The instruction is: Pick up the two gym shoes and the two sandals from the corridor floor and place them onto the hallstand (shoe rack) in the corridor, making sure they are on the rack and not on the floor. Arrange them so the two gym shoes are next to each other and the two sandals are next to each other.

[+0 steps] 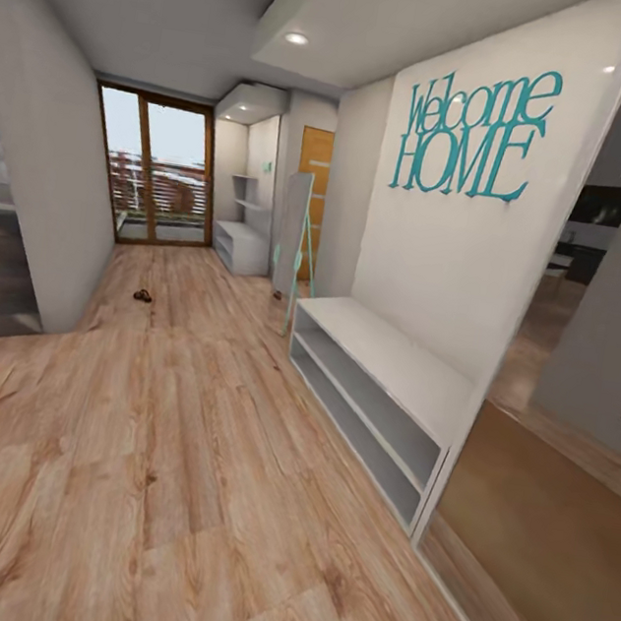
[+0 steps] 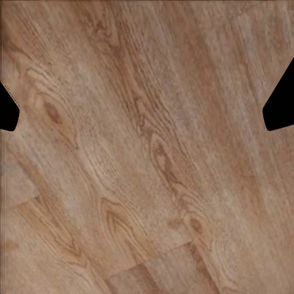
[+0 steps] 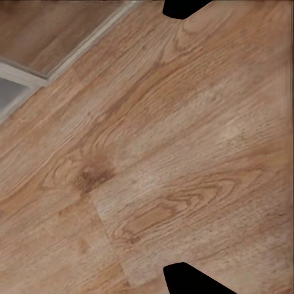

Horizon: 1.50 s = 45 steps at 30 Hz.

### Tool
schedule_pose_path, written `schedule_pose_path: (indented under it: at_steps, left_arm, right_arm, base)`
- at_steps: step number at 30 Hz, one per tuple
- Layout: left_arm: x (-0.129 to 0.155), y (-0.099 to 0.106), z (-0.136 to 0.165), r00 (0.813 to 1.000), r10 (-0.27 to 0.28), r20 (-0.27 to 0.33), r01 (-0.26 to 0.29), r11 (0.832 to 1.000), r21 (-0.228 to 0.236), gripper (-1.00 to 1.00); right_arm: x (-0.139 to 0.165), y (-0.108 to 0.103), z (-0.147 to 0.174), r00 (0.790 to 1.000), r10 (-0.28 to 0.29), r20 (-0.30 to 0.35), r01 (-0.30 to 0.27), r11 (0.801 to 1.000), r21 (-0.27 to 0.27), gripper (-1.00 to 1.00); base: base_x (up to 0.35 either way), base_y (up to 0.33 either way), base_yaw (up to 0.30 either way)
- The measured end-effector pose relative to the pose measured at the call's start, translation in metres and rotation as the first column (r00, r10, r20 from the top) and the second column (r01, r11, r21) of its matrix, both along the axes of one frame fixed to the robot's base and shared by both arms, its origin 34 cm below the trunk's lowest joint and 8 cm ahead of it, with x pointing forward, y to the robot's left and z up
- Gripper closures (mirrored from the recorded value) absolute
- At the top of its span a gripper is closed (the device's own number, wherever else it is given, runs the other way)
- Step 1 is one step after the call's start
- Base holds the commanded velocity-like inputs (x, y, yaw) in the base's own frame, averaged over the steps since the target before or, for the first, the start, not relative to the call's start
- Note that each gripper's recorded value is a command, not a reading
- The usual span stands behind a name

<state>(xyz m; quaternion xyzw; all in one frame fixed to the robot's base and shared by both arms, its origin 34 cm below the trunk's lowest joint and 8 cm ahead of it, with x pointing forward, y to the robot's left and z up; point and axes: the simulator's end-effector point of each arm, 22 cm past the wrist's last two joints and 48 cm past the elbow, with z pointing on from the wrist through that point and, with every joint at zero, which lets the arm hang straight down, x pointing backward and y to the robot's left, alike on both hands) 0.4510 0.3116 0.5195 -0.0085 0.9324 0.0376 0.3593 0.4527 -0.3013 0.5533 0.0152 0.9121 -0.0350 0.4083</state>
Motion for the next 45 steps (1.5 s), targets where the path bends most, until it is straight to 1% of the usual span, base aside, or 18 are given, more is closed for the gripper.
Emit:
schedule_pose_path:
  at_steps: [2,3,5,9,15,23,29,37,39,45]
  left_arm:
    - [0.000,0.002,0.000,1.000,0.014,0.001,-0.014,1.000,-0.004,-1.00]
    - [0.000,0.004,0.001,0.999,0.032,0.004,-0.032,0.999,-0.010,-1.00]
    - [0.001,0.006,0.001,0.999,0.051,0.010,-0.051,0.999,-0.017,-1.00]
    - [0.004,0.008,0.004,0.997,0.072,0.031,-0.071,0.997,-0.028,-1.00]
    - [0.007,0.008,0.007,0.996,0.074,0.051,-0.072,0.997,-0.033,-1.00]
    - [0.008,0.004,0.008,0.996,0.072,0.057,-0.070,0.997,-0.039,-1.00]
    - [0.007,0.008,0.008,0.995,0.085,0.060,-0.083,0.996,-0.039,-1.00]
    - [0.006,0.009,0.008,0.995,0.085,0.059,-0.083,0.996,-0.037,-1.00]
    - [0.004,0.009,0.007,0.995,0.085,0.054,-0.083,0.996,-0.037,-1.00]
    - [0.004,0.010,0.007,0.995,0.085,0.053,-0.084,0.996,-0.036,-1.00]
  right_arm:
    - [0.000,0.000,0.000,1.000,0.000,0.000,0.000,1.000,0.000,-1.00]
    - [0.000,0.000,0.000,1.000,0.000,0.000,0.000,1.000,0.000,-1.00]
    - [0.000,0.000,0.000,1.000,0.000,0.000,0.000,1.000,0.000,-1.00]
    - [0.000,0.000,0.000,1.000,0.000,0.000,0.000,1.000,0.000,-1.00]
    - [0.000,0.000,0.000,1.000,-0.002,0.001,0.002,1.000,0.001,-1.00]
    - [0.001,0.000,0.001,1.000,-0.001,0.002,0.001,1.000,0.001,-1.00]
    - [0.000,0.000,0.000,1.000,-0.001,0.001,0.001,1.000,0.002,-1.00]
    - [0.000,-0.001,0.000,1.000,-0.004,0.000,0.004,1.000,0.002,-1.00]
    - [0.000,-0.007,0.000,1.000,-0.025,0.001,0.025,1.000,0.002,-1.00]
    - [-0.001,-0.013,0.000,0.999,-0.045,0.000,0.045,0.999,0.002,-1.00]
  base:
    - [0.001,0.000,-0.264]
    - [0.001,0.000,-0.264]
    - [0.001,0.000,-0.264]
    - [0.000,0.000,-0.264]
    - [0.000,0.000,-0.264]
    - [0.000,0.000,-0.264]
    - [0.000,0.000,-0.264]
    - [0.000,0.000,-0.264]
    - [0.000,0.000,-0.264]
    - [0.000,0.000,-0.264]
